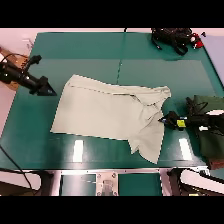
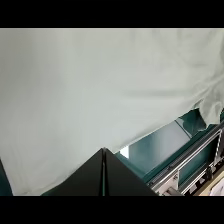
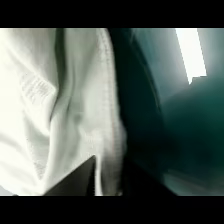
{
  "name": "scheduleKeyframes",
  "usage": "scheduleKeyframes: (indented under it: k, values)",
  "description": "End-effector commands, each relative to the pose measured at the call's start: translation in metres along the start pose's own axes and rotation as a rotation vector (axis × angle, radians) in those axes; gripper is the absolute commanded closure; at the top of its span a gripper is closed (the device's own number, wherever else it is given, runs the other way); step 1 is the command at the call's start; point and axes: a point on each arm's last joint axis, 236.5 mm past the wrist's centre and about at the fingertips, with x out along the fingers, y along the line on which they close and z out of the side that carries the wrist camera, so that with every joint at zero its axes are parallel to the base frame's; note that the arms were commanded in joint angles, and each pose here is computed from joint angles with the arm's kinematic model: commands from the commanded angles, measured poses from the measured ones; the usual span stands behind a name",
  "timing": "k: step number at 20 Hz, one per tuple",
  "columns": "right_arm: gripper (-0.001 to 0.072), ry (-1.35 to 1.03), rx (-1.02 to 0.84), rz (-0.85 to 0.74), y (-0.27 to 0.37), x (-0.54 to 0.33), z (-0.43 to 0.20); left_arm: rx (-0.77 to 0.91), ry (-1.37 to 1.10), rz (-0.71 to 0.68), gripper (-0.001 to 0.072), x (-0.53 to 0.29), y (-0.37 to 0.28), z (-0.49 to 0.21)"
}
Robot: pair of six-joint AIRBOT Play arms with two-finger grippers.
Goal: Fold the shirts.
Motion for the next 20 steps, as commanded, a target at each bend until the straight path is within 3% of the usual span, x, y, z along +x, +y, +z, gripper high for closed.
scheduleKeyframes:
  k: [1, 2, 5, 6, 7, 8, 16, 20]
  values:
    - [0.0638, -0.030, -0.044, -0.038, -0.006, 0.008, 0.011, -0.072, 0.002, 0.035, 0.0687, -0.006, 0.022, -0.036]
    - [0.0693, -0.040, -0.059, -0.038, -0.004, 0.005, 0.016, -0.116, -0.023, 0.033, 0.0686, -0.012, 0.031, -0.044]
    - [0.0694, -0.072, -0.083, -0.038, 0.002, -0.003, 0.030, -0.248, -0.054, 0.019, 0.0666, -0.015, 0.056, -0.067]
    - [0.0694, -0.078, -0.088, -0.039, 0.003, -0.005, 0.032, -0.283, -0.057, 0.020, 0.0357, -0.007, 0.066, -0.072]
    - [0.0694, -0.078, -0.091, -0.038, 0.004, -0.006, 0.031, -0.322, -0.067, 0.031, 0.0144, 0.003, 0.074, -0.075]
    - [0.0694, -0.072, -0.092, -0.035, 0.005, -0.006, 0.030, -0.347, -0.087, 0.045, 0.0175, 0.015, 0.083, -0.075]
    - [0.0694, -0.067, -0.086, -0.021, 0.008, -0.006, 0.028, -0.496, -0.070, 0.038, 0.0173, 0.096, 0.109, -0.126]
    - [0.0694, -0.076, -0.076, -0.002, 0.013, -0.006, 0.030, -0.463, -0.167, -0.115, 0.0175, 0.107, 0.082, -0.107]
